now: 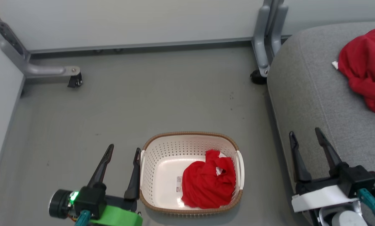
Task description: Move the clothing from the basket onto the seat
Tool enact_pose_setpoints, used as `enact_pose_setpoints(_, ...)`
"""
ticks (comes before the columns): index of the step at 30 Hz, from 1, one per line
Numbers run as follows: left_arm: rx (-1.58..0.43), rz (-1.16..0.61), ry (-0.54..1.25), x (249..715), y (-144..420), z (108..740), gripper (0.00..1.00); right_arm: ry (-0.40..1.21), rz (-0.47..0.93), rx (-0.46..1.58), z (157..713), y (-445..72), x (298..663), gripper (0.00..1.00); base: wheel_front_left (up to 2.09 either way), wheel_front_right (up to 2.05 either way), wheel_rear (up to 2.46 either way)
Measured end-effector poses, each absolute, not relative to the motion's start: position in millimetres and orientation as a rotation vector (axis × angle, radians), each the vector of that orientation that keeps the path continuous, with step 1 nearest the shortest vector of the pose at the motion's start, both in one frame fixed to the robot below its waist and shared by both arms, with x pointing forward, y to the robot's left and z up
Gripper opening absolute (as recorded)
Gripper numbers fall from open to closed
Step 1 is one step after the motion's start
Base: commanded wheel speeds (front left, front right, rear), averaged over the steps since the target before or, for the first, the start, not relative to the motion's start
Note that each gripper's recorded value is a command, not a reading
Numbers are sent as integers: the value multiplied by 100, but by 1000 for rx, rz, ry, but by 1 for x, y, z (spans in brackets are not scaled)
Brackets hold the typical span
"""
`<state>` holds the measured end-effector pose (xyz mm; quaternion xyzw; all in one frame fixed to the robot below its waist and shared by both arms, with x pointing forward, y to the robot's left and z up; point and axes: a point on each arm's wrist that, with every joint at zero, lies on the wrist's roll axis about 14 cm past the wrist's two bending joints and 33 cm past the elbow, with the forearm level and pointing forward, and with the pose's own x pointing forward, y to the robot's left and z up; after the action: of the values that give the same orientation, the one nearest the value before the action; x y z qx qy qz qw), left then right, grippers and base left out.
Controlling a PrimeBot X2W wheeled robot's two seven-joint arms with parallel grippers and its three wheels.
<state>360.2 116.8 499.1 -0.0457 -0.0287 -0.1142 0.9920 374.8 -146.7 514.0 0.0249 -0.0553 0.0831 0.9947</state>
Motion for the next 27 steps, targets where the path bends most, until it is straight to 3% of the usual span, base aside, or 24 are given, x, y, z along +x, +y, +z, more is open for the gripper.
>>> enact_pose_setpoints(10,-2,-471,7,430,64,464,100,-155,63,3,512,-182,447,100,0,0,0)
enact_pose_setpoints(15,72,-661,116,448,31,412,100,-138,19,-22,491,-197,475,100,0,0,0)
enact_pose_setpoints(27,179,-925,446,466,-5,263,100,-44,-8,-31,421,-209,511,100,0,0,0)
